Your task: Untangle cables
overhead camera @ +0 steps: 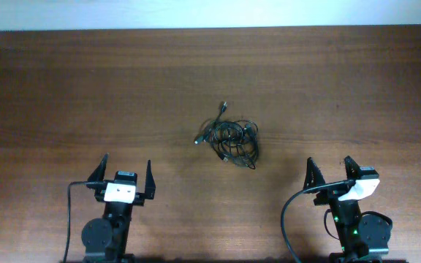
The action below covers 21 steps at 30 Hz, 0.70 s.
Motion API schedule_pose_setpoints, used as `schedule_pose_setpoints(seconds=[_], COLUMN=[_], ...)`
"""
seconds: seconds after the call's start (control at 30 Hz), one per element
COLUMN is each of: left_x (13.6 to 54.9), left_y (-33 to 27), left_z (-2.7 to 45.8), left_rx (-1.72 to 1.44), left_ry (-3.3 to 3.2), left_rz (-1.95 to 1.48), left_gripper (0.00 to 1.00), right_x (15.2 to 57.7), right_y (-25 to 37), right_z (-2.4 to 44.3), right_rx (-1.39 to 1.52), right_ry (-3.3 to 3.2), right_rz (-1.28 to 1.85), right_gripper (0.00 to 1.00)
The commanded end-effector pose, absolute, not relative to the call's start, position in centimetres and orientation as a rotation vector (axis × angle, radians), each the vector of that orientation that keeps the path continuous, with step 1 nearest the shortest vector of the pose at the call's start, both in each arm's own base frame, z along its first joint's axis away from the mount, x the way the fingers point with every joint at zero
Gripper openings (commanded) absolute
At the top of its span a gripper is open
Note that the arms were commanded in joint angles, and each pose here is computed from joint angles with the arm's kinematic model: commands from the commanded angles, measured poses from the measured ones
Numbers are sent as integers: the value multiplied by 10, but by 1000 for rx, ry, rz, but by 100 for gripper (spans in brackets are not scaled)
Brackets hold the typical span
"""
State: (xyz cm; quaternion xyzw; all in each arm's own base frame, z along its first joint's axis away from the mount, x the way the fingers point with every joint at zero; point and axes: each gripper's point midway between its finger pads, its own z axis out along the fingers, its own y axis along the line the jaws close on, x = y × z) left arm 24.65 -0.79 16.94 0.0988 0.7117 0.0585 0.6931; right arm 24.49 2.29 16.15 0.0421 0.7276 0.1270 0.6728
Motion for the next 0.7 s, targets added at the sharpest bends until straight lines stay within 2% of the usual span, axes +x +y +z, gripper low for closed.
schedule_pose_setpoints(seconds=[0.0,0.17,0.67], left_x=[245,244,243], left_y=[-23,-27,-27], left_z=[173,173,212], left_rx=[287,305,296], left_ry=[1564,1559,1557], left_rz=[64,45,37], left_gripper=[99,99,99], right_x=[245,244,225], right_y=[27,27,31], right_z=[166,172,238], right_rx=[77,73,5], right_ry=[1616,1602,1538], right_rz=[308,306,282], right_gripper=[99,99,99])
